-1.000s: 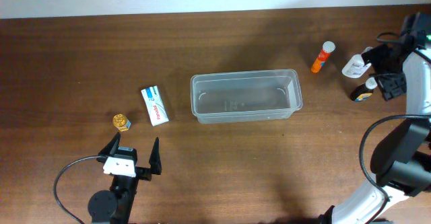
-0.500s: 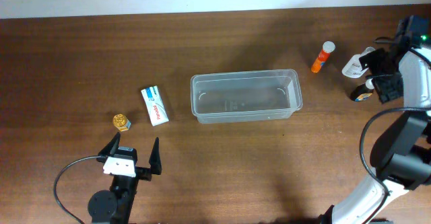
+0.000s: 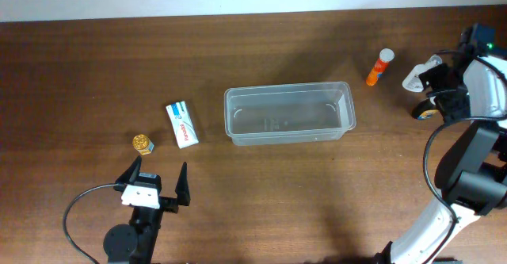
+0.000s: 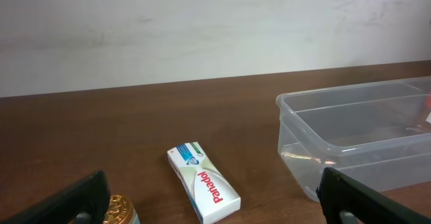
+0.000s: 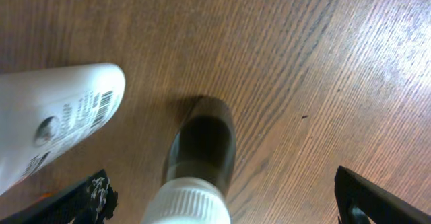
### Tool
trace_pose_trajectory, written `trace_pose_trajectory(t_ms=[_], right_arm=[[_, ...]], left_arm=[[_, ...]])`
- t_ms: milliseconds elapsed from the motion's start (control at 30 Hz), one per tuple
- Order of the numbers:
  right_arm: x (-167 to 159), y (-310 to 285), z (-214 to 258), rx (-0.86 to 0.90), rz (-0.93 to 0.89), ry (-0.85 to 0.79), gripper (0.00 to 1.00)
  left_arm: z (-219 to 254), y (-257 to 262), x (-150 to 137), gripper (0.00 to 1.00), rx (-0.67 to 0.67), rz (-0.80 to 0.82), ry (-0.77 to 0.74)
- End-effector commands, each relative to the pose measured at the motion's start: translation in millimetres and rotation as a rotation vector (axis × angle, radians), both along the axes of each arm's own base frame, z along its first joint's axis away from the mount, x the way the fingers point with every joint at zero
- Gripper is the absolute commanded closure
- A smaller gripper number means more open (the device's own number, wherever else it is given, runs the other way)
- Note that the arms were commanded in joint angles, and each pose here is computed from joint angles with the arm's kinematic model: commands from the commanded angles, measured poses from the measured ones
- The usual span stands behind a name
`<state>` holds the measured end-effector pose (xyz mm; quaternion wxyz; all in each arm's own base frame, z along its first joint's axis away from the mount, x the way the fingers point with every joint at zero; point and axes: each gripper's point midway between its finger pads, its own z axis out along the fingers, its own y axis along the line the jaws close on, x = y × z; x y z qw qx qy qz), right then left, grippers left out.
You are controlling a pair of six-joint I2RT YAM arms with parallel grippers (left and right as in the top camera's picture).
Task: Pack container
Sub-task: 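Lower the right gripper over the dark bottle's white cap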
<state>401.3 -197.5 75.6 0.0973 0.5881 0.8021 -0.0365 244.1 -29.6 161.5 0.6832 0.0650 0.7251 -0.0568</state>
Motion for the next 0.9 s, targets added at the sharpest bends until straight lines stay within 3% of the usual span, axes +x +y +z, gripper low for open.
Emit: trace_pose_trajectory(t_ms=[0,400,867], right_arm=[[0,-5,-9,-0.021,-0.009,0.031,0.02],[2,-6,-18,-0.019,-0.009,0.039,0.00],[5,-8,-23,-0.020,-0.009,0.036,0.14]], left_arm=[[0,-1,-1,0.00,0.013,-0.011,-0.004],[0,-1,-1,0.01,0.013,-0.011,-0.004],[0,-1,-1,0.01,0.013,-0.011,-0.004]])
